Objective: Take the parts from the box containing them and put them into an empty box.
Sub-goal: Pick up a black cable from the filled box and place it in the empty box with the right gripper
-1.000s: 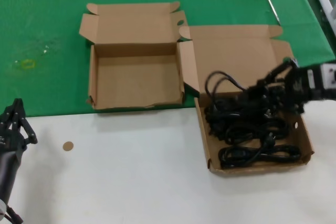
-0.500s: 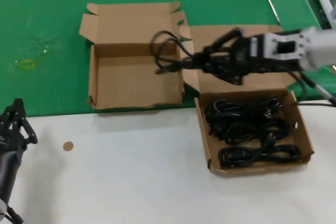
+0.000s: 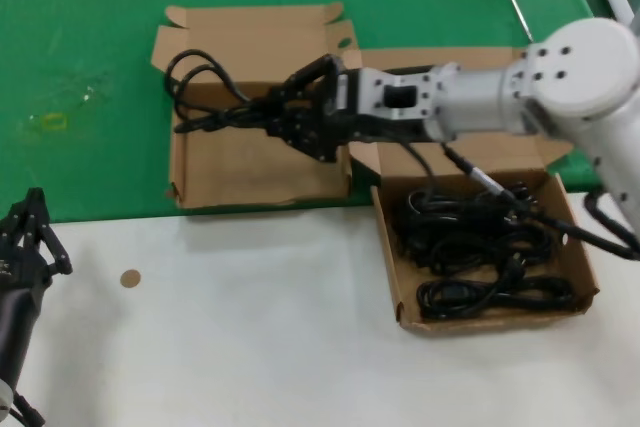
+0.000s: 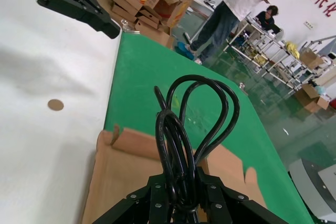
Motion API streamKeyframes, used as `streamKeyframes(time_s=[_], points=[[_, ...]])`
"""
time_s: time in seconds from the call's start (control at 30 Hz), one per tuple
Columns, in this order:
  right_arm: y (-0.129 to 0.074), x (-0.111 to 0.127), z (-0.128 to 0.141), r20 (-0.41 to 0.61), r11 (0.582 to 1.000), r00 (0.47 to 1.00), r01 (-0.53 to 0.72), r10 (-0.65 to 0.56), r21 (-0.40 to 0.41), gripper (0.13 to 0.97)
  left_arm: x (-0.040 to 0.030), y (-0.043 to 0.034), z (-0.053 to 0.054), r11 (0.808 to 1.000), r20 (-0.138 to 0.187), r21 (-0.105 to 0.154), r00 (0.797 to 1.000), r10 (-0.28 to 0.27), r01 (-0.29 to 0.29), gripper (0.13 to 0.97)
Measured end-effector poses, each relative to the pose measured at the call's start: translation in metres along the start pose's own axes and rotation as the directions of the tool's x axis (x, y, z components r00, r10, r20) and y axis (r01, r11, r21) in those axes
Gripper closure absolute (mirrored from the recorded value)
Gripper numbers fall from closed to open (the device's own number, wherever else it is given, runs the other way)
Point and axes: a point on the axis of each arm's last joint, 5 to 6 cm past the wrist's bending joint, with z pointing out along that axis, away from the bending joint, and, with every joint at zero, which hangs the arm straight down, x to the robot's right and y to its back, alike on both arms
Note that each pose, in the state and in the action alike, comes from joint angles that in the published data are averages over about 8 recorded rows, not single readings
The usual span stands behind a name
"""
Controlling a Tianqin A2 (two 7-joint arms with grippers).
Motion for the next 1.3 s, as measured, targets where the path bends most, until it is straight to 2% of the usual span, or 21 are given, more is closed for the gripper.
streamKeyframes(time_s=[0.2, 0.47, 0.93, 1.3], points=[[-0.007, -0.004, 0.028, 0.004, 1.0, 1.0, 0.01, -0.01, -0.013, 0.856, 0.0, 0.0, 0.0, 1.0, 0.0, 0.0, 1.0, 0.0, 0.0, 0.945], [0.001, -0.006, 0.05, 0.012, 0.998, 1.0, 0.026, -0.025, -0.058, 0.856, 0.0, 0.0, 0.0, 1.0, 0.0, 0.0, 1.0, 0.0, 0.0, 0.945], [0.014, -0.007, 0.061, 0.018, 0.992, 0.999, 0.049, -0.047, -0.116, 0.857, 0.0, 0.0, 0.0, 1.0, 0.0, 0.0, 1.0, 0.0, 0.0, 0.945], [0.021, -0.007, 0.063, 0.016, 0.988, 0.998, 0.06, -0.059, -0.14, 0.813, 0.0, 0.0, 0.0, 1.0, 0.0, 0.0, 1.0, 0.0, 0.0, 0.945]])
